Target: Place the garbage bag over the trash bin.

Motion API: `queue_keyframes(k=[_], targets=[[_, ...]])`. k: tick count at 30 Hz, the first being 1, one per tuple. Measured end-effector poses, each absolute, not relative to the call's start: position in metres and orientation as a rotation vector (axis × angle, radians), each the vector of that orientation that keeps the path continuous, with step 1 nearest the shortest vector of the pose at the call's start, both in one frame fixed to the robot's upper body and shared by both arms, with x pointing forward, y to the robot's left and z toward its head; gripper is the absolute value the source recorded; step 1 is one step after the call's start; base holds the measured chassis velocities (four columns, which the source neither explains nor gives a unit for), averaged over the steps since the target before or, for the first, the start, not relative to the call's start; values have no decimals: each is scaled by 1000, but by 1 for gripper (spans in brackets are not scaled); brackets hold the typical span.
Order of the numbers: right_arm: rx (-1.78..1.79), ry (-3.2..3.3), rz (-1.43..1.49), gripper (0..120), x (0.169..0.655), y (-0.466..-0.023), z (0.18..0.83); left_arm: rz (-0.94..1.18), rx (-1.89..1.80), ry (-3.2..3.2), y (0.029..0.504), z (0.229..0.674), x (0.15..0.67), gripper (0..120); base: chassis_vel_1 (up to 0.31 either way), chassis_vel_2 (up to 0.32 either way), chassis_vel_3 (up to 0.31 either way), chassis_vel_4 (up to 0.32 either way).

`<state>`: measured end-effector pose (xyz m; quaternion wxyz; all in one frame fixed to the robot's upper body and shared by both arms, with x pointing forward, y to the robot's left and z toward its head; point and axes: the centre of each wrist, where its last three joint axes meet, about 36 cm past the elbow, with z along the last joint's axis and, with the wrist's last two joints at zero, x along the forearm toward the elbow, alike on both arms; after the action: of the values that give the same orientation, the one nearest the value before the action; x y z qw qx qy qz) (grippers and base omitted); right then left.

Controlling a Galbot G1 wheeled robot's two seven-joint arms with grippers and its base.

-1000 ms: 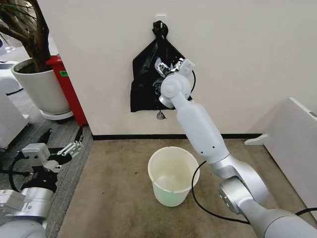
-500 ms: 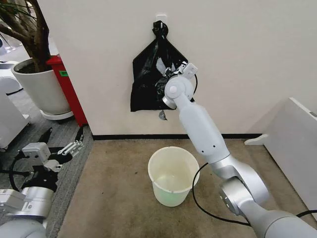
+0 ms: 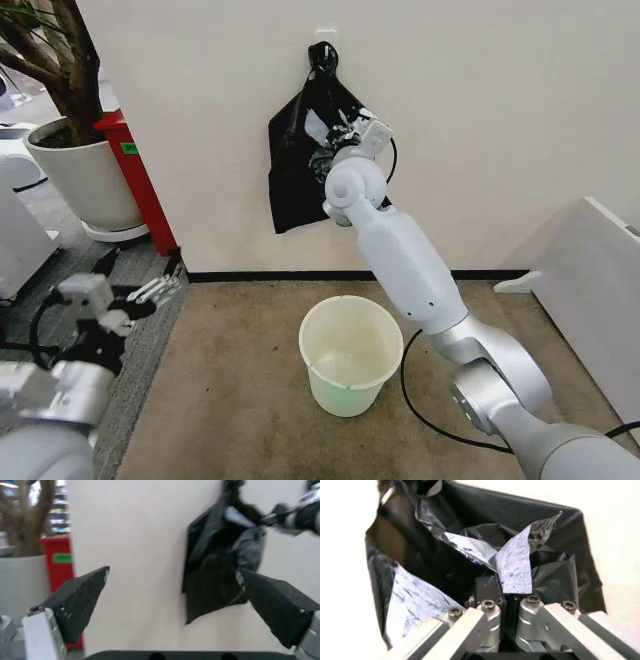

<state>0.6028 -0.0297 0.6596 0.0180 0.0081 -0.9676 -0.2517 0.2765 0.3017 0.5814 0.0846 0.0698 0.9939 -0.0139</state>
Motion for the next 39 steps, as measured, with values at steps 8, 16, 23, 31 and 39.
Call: queue_keyframes(k=[8, 16, 23, 31, 39], targets=[[50, -3002, -750, 0, 600, -22, 657, 76, 251, 2959, 330, 602, 344, 100, 0, 0, 0, 0], [37, -3004, -720, 0, 603, -26, 649, 31, 318, 2978, 322, 605, 412, 100, 0, 0, 0, 0], [18, -3017, -708, 0, 604, -39, 647, 5, 430, 2971, 287, 596, 467, 100, 0, 0, 0, 0], [44, -3011, -742, 0, 597, -48, 653, 339, 579, 2833, 240, 601, 524, 100, 0, 0, 0, 0], [98, -3010, -810, 0, 596, -40, 669, 537, 596, 2785, 224, 600, 552, 100, 0, 0, 0, 0]])
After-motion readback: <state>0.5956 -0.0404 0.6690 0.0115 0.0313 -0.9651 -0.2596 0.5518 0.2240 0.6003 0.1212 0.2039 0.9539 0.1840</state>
